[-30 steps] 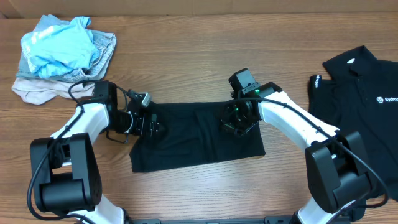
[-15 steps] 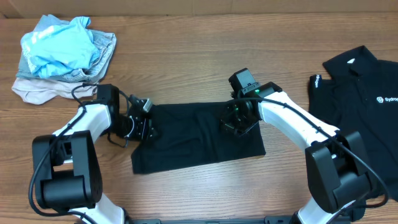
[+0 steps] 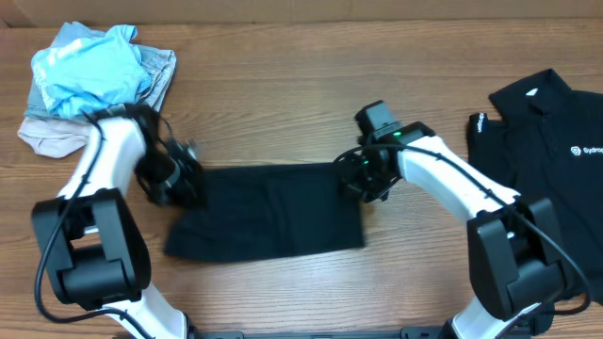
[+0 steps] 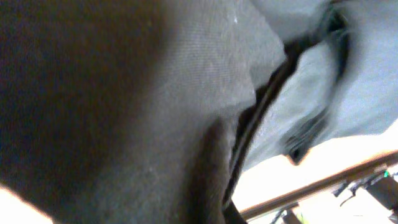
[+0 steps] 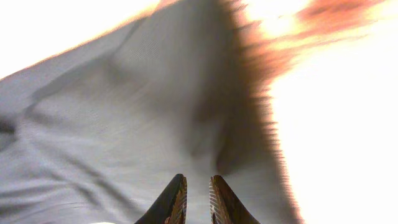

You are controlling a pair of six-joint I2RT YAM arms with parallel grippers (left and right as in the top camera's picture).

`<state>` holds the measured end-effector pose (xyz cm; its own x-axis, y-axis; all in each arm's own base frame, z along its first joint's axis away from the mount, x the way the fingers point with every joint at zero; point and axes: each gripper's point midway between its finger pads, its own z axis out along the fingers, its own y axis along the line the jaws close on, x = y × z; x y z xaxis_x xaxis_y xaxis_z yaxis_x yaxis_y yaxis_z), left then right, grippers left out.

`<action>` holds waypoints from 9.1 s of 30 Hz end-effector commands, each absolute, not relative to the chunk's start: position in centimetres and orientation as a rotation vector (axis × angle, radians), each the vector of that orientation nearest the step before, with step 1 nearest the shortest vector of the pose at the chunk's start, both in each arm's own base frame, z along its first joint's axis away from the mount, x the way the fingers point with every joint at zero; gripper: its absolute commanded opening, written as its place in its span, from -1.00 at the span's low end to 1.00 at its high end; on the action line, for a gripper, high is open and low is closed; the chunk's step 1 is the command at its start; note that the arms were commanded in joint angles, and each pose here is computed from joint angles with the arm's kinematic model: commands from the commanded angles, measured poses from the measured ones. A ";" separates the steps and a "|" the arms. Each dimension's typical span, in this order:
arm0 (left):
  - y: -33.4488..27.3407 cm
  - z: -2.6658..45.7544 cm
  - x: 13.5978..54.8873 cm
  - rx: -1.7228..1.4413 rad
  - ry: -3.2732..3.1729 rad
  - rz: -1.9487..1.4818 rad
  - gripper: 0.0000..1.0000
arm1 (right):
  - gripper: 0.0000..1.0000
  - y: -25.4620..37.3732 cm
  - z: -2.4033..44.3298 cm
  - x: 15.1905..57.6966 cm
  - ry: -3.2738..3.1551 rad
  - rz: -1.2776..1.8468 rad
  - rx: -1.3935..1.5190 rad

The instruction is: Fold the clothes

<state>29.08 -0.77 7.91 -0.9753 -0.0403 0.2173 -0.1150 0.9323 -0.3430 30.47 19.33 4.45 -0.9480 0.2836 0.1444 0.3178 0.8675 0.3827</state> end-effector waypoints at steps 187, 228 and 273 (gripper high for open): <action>-25.3 10.9 20.5 -0.824 -2.601 0.426 -0.69 | 0.46 8.4 4.0 34.4 -3.104 -0.467 -0.589; -15.0 0.3 24.9 -0.247 -2.782 0.520 0.21 | -0.92 20.0 6.3 33.3 -3.043 -0.816 -0.354; -9.6 7.8 33.6 0.034 -2.890 0.905 -0.10 | -0.80 28.6 6.6 19.4 -2.678 -0.859 -0.019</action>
